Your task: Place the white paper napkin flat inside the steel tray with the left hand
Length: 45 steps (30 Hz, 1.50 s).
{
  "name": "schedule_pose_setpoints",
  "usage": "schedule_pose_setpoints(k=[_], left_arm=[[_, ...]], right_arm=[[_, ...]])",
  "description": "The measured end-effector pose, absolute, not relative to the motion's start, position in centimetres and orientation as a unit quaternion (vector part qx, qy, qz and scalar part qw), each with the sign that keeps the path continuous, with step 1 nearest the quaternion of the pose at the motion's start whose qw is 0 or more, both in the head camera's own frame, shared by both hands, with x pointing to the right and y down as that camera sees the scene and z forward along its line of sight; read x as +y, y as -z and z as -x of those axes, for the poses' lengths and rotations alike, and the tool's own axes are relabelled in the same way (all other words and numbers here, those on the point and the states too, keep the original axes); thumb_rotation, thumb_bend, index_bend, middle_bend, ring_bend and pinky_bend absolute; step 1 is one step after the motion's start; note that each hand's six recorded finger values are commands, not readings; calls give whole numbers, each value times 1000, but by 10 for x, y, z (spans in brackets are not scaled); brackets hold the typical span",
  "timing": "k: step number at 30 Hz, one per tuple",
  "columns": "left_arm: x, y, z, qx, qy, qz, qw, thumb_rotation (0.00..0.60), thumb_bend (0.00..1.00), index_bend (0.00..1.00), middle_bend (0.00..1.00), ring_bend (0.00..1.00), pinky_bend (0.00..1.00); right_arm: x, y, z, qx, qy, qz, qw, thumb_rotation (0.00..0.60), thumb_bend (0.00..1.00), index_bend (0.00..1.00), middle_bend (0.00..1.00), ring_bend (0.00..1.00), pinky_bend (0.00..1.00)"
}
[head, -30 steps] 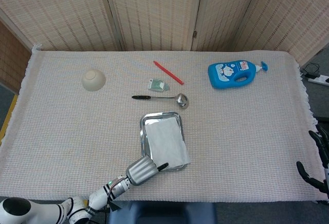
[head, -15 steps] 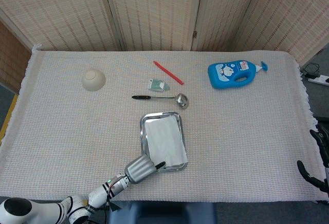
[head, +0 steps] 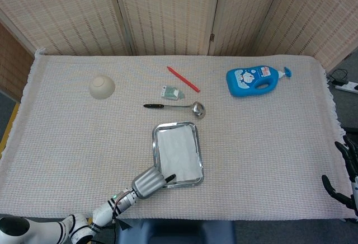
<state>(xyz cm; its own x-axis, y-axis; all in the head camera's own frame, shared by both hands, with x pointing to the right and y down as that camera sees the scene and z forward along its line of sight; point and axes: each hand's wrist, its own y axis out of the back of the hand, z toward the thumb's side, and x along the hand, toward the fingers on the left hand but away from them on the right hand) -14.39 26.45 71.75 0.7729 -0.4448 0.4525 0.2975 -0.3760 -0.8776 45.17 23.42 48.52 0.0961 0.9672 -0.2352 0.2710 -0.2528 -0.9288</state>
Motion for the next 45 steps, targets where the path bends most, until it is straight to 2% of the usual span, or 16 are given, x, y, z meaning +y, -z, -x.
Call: schedule_pose_setpoints(k=[33, 42, 45], left_arm=[[256, -719, 157, 53, 352, 748, 560, 600, 1000, 267, 1000, 1000, 1000], [251, -702, 154, 81, 336, 753, 560, 600, 996, 217, 1000, 1000, 1000], [247, -690, 153, 98, 325, 754, 562, 600, 957, 187, 1000, 1000, 1000]], right_arm=[[233, -488, -450, -483, -468, 638, 374, 600, 427, 0, 0, 0, 0], [233, -488, -450, -482, -468, 640, 374, 600, 426, 0, 0, 0, 0], [233, -488, -449, -481, -467, 640, 375, 600, 427, 0, 0, 0, 0]])
